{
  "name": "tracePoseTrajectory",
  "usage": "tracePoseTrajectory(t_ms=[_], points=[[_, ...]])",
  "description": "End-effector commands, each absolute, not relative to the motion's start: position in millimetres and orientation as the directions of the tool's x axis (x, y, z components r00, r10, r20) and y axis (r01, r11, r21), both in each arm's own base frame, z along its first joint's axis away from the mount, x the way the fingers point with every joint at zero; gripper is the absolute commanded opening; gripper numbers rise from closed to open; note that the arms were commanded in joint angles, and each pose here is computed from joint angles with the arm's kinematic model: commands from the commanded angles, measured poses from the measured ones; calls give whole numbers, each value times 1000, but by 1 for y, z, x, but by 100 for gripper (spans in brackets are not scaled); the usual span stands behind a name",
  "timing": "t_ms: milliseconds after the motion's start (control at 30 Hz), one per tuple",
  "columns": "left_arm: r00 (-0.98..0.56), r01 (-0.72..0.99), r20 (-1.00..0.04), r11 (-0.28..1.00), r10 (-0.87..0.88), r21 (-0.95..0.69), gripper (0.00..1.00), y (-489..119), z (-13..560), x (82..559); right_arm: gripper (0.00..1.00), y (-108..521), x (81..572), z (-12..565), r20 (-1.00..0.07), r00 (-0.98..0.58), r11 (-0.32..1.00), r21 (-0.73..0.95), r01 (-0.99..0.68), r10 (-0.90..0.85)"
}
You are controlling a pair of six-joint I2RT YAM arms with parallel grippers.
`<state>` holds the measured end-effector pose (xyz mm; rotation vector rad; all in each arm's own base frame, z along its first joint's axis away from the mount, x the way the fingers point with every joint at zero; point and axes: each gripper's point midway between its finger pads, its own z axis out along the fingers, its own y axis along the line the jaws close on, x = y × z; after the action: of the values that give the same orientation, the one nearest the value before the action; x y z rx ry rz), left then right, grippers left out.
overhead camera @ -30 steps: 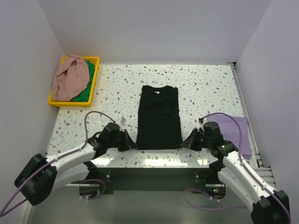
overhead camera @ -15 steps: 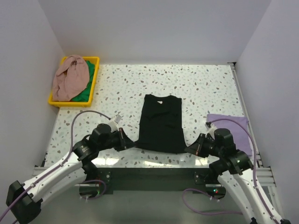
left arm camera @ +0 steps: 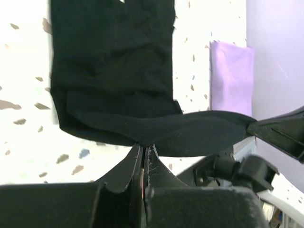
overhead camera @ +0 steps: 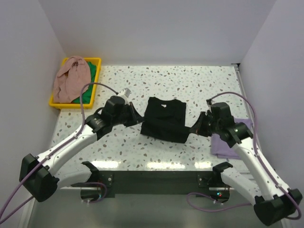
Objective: Fold and stack the t-shirts
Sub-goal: Fold the tshirt
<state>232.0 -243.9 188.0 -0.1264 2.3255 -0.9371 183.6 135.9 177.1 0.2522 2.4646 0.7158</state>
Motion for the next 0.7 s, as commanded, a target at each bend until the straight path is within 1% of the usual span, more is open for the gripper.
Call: tracePoseTrajectory(t_ms=[0,67,100,133,200,233,300,333,367,400,433,467,500,533,567,600,633,667], points=[[-760,142,-555,748,-337,-649,0,-241,204,268,0,133,227,194,-562,-766,873,487,-1,313],[-755,116,-544,743,-365,-659,0,-238,199,289,0,133,247,188,-569,-766,896,444,19,299],[-753,122,-544,733,-371,-669,0,-239,203,296,1,133,258,195,-585,-754,899,437,20,301],[-755,101,-536,740,-379,-665,0,-237,196,308,1,133,267,197,-595,-747,906,423,23,297],[-750,104,-536,731,-388,-674,0,-239,203,325,1,136,292,198,-594,-751,915,402,33,288],[-752,91,-532,739,-388,-667,0,-238,196,337,1,136,301,199,-598,-748,918,396,36,287],[-737,107,-549,734,-394,-671,0,-242,209,358,1,134,327,194,-579,-759,917,395,59,298],[-748,82,-537,748,-391,-659,0,-238,195,374,1,134,337,190,-569,-764,915,397,68,303],[-736,92,-547,742,-399,-664,0,-240,206,388,1,136,350,198,-580,-754,909,414,54,309],[-760,72,-521,745,-390,-663,0,-244,189,400,0,131,364,181,-547,-775,911,403,88,317],[-761,75,-518,740,-390,-668,0,-242,185,411,0,131,375,179,-546,-773,909,407,91,321],[-753,90,-526,730,-395,-678,0,-246,194,424,0,130,388,184,-556,-763,905,417,88,330],[-761,94,-518,724,-391,-684,0,-249,189,432,1,128,398,177,-544,-768,900,425,95,338],[-782,67,-491,731,-385,-679,0,-249,166,444,2,129,408,160,-514,-787,898,425,112,341],[-774,74,-498,725,-392,-685,0,-250,170,457,5,129,424,162,-528,-774,893,436,106,350],[-772,92,-501,711,-391,-697,0,-253,168,466,6,127,433,158,-520,-775,886,450,110,359],[-784,78,-484,711,-388,-698,2,-251,148,478,6,126,442,135,-483,-798,887,442,133,361],[-778,100,-492,697,-390,-710,16,-253,151,489,9,121,453,137,-485,-791,882,449,141,373]])
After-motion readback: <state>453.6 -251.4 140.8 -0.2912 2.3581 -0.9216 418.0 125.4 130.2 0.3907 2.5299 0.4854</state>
